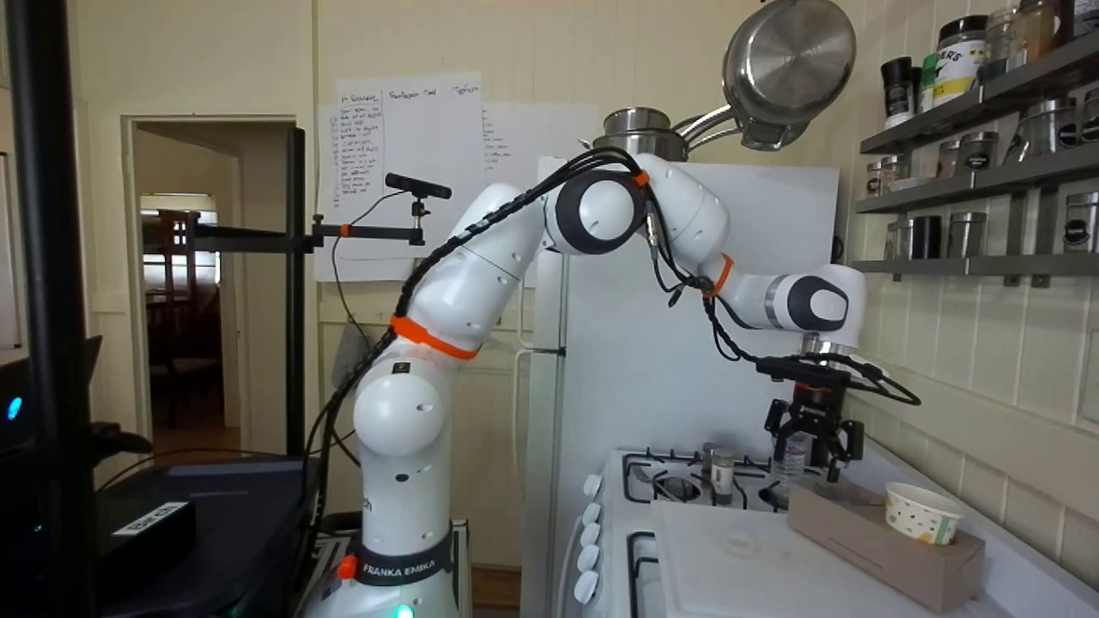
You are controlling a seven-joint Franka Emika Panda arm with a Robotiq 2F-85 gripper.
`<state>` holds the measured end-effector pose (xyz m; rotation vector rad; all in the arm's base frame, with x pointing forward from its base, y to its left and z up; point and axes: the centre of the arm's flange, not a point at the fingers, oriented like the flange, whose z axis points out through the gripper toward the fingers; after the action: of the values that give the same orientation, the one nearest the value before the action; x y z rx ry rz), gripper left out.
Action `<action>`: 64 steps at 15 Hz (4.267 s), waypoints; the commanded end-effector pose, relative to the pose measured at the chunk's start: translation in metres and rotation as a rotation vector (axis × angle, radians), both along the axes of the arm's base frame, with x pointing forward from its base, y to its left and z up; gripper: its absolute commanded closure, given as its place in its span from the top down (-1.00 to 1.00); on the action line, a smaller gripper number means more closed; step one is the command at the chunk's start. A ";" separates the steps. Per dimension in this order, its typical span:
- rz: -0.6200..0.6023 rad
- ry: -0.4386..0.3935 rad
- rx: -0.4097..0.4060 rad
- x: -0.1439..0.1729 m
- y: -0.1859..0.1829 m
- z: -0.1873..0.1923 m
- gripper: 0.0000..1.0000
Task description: Place the water bottle on the top left stove plate and move the spice bottle onto the chopping board
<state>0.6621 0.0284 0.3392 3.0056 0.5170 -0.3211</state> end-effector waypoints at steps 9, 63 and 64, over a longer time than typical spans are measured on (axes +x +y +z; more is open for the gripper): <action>0.080 -0.130 -0.007 -0.001 0.059 -0.032 0.39; 0.994 -0.282 -0.276 -0.228 -0.077 0.008 0.68; 0.997 -0.306 -0.307 -0.227 -0.072 0.018 0.81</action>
<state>0.4446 -0.0578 0.3344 2.1609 1.6761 0.1032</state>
